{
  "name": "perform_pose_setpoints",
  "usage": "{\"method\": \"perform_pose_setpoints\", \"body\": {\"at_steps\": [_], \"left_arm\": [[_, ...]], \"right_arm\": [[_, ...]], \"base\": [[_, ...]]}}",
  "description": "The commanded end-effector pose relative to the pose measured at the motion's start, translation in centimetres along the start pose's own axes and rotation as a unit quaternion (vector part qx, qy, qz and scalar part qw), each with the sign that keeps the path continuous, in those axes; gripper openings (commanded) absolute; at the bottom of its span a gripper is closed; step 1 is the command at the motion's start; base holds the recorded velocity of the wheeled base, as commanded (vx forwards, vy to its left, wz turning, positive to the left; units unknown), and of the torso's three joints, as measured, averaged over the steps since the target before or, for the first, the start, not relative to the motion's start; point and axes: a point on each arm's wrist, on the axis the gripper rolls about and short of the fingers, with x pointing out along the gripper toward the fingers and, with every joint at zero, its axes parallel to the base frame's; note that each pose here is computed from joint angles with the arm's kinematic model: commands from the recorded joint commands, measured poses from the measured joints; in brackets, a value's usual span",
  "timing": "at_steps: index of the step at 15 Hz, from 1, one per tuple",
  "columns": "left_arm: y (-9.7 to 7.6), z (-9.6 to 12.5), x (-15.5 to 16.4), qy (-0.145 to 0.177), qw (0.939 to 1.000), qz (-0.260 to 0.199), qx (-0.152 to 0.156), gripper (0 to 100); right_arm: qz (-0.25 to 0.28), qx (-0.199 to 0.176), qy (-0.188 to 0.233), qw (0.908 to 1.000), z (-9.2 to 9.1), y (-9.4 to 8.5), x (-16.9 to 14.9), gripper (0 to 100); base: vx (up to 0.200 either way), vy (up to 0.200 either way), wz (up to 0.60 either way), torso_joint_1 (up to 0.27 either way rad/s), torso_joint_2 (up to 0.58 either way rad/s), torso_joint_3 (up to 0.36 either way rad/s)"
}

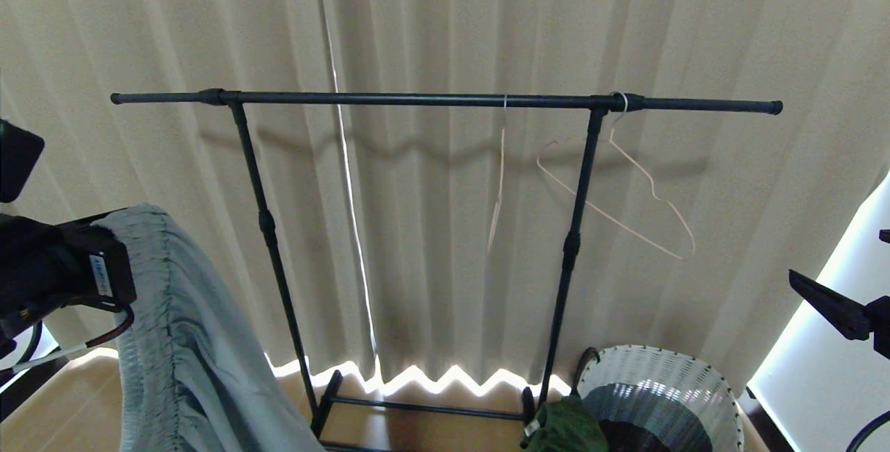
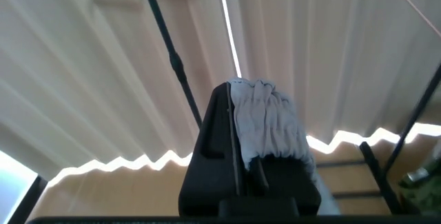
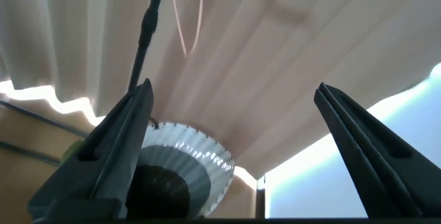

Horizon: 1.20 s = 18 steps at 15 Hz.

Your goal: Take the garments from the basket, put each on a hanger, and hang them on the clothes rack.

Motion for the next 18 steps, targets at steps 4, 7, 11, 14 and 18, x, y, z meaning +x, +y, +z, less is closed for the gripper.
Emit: {"method": "perform_pose_setpoints", "body": {"at_steps": [4,7,11,14,18], "left_arm": [[0.0,0.0,-0.1,0.000,1.0000,0.001,0.000,0],[0.0,0.0,-0.2,-0.002,1.0000,0.000,0.001,0],[-0.2,-0.6,-0.1,0.009,0.9999,-0.003,0.005,0],[-0.3,-0.9,-0.1,0.001,1.0000,-0.002,0.004,0],[-0.4,-1.4,-0.1,0.004,1.0000,-0.004,0.006,0]], "right_arm": [[0.001,0.001,0.001,1.0000,0.0,0.0,0.1,100],[0.004,0.003,0.002,1.0000,-0.1,0.1,0.1,100],[0.020,0.012,-0.004,0.9997,0.3,-0.1,0.6,100],[0.027,0.042,-0.009,0.9987,2.0,-1.1,2.4,100],[0.070,0.051,0.063,0.9943,4.4,-2.0,5.5,100]], "base": [[0.200,0.000,0.00,0.007,0.00,0.002],[0.200,0.000,0.00,0.001,0.00,0.001],[0.100,0.000,0.00,0.001,0.00,0.000],[0.000,0.000,0.00,0.000,0.00,0.000],[0.000,0.000,0.00,0.000,0.00,0.000]]}}
